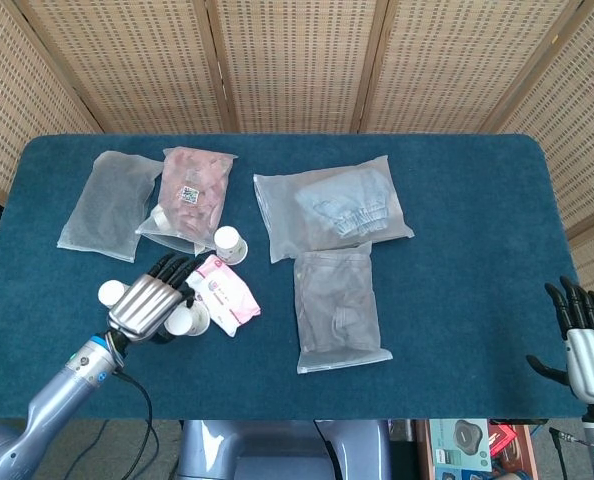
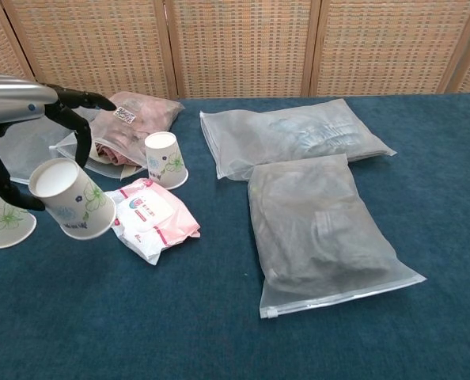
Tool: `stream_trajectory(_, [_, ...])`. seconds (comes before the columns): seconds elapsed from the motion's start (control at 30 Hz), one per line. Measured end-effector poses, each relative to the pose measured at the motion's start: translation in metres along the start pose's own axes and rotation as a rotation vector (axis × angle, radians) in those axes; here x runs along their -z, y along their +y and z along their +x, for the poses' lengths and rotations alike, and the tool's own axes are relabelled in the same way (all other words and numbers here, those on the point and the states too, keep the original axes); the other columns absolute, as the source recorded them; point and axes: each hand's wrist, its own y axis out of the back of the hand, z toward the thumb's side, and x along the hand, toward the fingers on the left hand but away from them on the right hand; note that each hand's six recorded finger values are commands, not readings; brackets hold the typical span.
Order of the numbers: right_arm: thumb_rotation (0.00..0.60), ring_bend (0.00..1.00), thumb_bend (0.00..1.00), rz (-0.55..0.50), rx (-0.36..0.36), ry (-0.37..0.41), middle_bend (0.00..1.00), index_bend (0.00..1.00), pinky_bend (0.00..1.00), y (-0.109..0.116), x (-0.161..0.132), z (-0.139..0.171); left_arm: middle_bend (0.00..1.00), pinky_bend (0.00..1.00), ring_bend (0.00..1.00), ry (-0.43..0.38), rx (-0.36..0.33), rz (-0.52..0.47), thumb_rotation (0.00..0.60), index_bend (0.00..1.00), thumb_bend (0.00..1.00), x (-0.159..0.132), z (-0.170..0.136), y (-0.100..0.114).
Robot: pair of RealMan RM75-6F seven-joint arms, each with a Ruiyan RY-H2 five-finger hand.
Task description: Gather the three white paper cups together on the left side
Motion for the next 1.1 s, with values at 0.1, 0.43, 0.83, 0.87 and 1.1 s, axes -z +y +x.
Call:
stream_trajectory(0.1, [0.6, 0.0, 0.09, 0.002, -0.003, 0.002, 0.0, 0.0, 0.0, -0.001, -0.001, 0.0, 0.0, 0.0, 0.0, 0.044, 0.013, -0.004, 0.6, 0.48, 0.17, 0.018, 0.008, -0.001])
stream_trajectory(0.43, [0.6, 0.0, 0.09, 0.001, -0.004, -0.001, 0.0, 0.0, 0.0, -0.001, 0.0, 0.0, 0.0, 0.0, 0.0, 0.129, 0.078, -0.048, 0.6, 0.48, 0.17, 0.042, 0.039, -0.019])
stream_trajectory(0.83, [0.6, 0.0, 0.09, -0.005, -0.001, -0.006, 0.0, 0.0, 0.0, 0.0, 0.002, 0.0, 0.0, 0.0, 0.0, 0.177, 0.138, -0.065, 0.6, 0.48, 0.17, 0.052, 0.051, -0.04])
stream_trajectory(0.87, [0.6, 0.0, 0.09, -0.005, 0.0, -0.005, 0.0, 0.0, 0.0, 0.0, 0.002, 0.0, 0.0, 0.0, 0.0, 0.18, 0.139, -0.066, 0.6, 0.48, 0.17, 0.053, 0.051, -0.041])
stream_trajectory(1.1, [0.6, 0.0, 0.09, -0.002, -0.005, -0.004, 0.0, 0.0, 0.0, -0.001, 0.001, 0.0, 0.0, 0.0, 0.0, 0.202, 0.158, -0.069, 0.6, 0.48, 0.17, 0.063, 0.046, -0.047])
